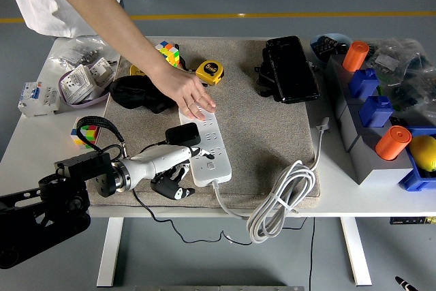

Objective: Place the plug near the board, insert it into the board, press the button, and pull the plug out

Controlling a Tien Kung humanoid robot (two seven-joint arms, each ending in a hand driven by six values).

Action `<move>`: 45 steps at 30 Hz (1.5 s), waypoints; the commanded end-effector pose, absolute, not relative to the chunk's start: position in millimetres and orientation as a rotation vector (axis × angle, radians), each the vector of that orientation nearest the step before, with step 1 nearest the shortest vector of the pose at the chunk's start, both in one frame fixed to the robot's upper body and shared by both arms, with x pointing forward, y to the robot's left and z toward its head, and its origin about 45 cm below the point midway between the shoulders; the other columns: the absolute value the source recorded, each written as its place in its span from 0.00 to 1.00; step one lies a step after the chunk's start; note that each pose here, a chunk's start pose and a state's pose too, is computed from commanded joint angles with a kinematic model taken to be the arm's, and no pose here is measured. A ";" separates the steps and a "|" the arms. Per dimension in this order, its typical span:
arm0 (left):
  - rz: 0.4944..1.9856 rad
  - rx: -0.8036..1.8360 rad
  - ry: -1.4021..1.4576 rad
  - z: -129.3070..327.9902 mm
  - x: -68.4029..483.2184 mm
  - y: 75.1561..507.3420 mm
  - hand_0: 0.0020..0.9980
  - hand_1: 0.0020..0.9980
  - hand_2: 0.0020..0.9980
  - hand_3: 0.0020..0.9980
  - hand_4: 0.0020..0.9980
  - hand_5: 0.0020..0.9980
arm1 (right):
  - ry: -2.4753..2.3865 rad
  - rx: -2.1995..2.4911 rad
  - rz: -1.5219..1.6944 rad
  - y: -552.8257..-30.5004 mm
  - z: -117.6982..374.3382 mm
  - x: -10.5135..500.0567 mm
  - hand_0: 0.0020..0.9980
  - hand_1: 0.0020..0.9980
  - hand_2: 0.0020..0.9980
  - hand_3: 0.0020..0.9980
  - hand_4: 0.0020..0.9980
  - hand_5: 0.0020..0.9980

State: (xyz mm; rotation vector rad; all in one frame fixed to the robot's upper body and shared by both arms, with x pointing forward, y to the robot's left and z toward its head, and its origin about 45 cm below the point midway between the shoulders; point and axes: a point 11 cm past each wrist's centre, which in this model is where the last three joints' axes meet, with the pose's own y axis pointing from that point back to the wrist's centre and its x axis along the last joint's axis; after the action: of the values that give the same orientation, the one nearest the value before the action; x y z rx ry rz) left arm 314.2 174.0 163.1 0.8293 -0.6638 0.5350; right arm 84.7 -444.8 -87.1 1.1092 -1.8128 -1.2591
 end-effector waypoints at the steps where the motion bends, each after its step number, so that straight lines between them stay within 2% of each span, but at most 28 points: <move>1: 0.532 0.831 -0.662 162.1 314.0 173.6 0.06 0.06 0.15 0.90 0.66 0.00 | -1.813 1.109 -1.259 -444.7 -87.1 84.6 0.65 0.70 0.71 0.63 0.93 0.52; 45: 0.492 0.919 -0.589 141.0 314.3 174.7 0.06 0.06 0.15 0.84 0.65 0.00 | -1.822 1.115 -1.261 -444.0 -86.5 86.3 0.65 0.70 0.71 0.63 0.93 0.52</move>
State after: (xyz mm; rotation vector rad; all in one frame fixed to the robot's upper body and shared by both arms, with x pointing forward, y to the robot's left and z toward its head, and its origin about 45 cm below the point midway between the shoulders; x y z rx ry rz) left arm 314.3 174.7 141.0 0.9193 -0.5891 0.4921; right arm 86.3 -444.0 -86.5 1.1149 -1.8221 -1.2608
